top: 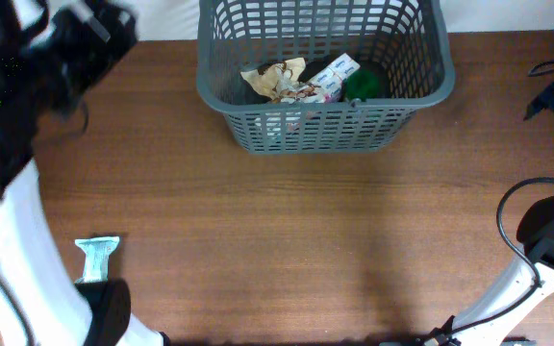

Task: Pack container
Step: 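Move the left gripper back down over the mint-green wipes packet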

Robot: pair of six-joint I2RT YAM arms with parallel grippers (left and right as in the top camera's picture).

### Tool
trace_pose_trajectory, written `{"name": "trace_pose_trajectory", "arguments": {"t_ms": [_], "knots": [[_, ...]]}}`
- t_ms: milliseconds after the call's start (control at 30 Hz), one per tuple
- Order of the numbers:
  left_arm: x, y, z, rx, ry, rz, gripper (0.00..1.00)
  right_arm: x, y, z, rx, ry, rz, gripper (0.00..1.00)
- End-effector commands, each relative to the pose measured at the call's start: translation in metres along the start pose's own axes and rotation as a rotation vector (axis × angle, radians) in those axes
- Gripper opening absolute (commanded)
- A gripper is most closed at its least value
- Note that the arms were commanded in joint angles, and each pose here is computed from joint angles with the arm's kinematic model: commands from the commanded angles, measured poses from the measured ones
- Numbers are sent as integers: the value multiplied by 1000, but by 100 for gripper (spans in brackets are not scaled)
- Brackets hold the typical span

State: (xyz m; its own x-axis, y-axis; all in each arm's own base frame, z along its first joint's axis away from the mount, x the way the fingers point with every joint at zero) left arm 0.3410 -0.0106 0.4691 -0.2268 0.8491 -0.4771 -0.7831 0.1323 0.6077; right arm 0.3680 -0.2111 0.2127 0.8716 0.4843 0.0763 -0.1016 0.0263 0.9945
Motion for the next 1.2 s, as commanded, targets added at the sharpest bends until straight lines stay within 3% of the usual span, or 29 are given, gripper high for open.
{"name": "trace_pose_trajectory", "arguments": {"t_ms": [0,167,300,433,767,1167], "knots": [[39,46,3,-155,172,211,99,1,4,-2,-1,-10,11,99],[55,85,-6,-273,381,255,99,1,4,-2,-1,-10,11,99],[77,90,-18,-306,508,348,99,1,4,-2,-1,-10,11,99],[111,67,-44,-246,709,483,99,0,4,-2,-1,-10,11,99],[217,-13,-151,-97,1375,965,99,1,4,-2,-1,-10,11,99],[317,-78,-214,-107,1750,971,99,1,4,-2,-1,-10,11,99]]}}
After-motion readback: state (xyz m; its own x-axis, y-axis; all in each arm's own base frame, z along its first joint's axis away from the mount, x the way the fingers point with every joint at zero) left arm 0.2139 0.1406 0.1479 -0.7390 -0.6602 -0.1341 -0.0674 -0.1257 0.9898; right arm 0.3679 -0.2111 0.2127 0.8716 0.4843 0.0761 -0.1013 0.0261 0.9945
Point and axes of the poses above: each gripper's point midway between its finger pads, its own y axis back along the fingers, its own x axis along the line the jaws close on, z = x × y, the point moved 2 cm from there along y, back along the fingers, and after that the axes turned 11 degrees about -y, right-handed, at the moved point
